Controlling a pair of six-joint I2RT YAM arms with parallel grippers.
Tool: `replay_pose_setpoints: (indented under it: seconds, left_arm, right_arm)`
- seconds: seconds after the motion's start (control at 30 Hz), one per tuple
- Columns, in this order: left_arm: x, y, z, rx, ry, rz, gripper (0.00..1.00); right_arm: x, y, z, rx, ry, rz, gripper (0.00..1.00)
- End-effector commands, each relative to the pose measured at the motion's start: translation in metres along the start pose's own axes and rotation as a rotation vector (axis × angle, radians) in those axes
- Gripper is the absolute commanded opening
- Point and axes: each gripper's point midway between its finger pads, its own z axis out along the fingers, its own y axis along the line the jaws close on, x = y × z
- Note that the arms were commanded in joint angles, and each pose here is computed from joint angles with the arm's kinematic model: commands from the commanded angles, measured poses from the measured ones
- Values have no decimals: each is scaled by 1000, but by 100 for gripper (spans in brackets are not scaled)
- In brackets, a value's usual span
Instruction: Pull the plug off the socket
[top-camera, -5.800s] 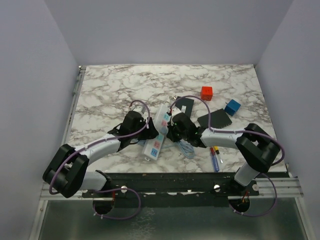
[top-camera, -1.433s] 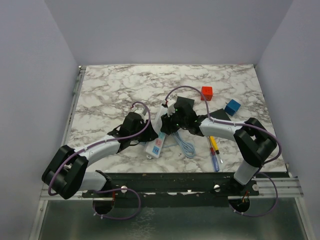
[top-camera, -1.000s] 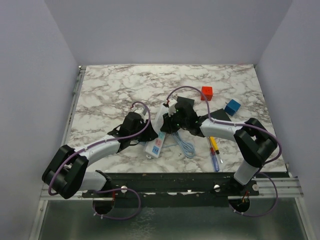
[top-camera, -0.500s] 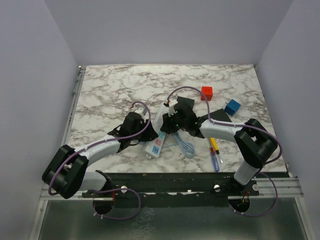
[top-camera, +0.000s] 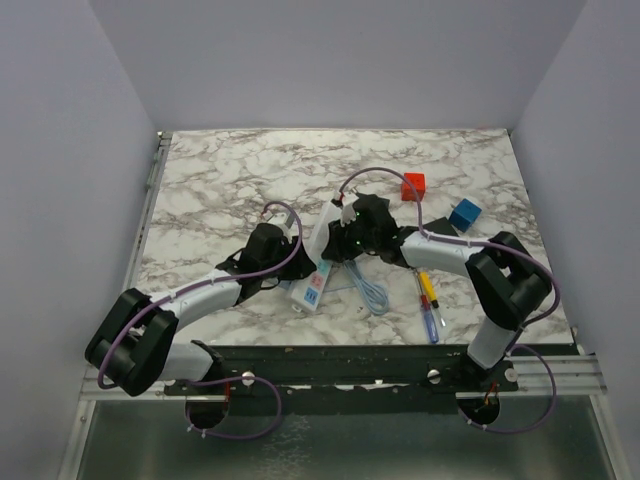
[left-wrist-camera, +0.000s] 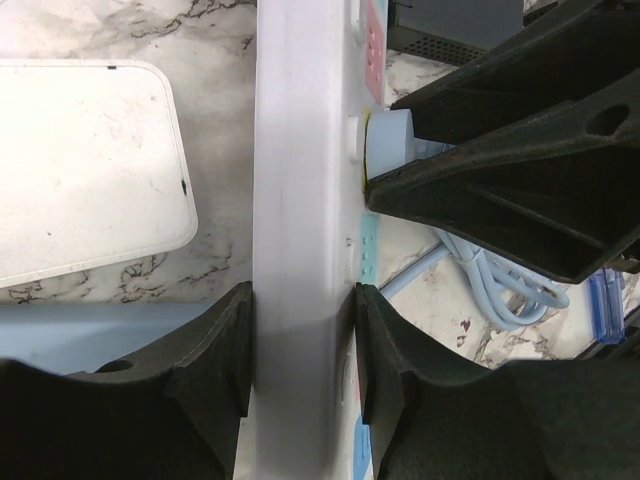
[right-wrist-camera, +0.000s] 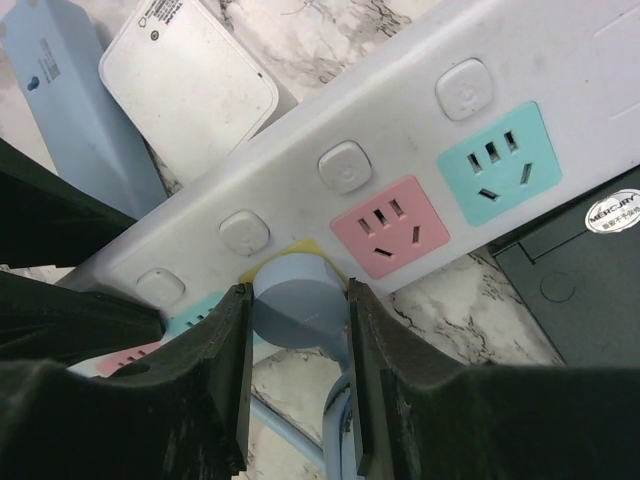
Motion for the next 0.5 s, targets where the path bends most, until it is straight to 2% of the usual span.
replay_pose_setpoints:
  seconds: [0.0, 0.23, 0.47]
  left_arm:
    - [26, 31, -2, -121, 78, 6, 0]
    - [24, 36, -1, -148, 69, 6, 0]
    - [27, 45, 4, -201, 83, -18, 0]
  right_arm:
    - [4, -47, 1, 112, 25, 99, 0]
    - [7, -26, -7, 1, 5, 88, 0]
    - [13, -12, -18, 50, -29, 58, 0]
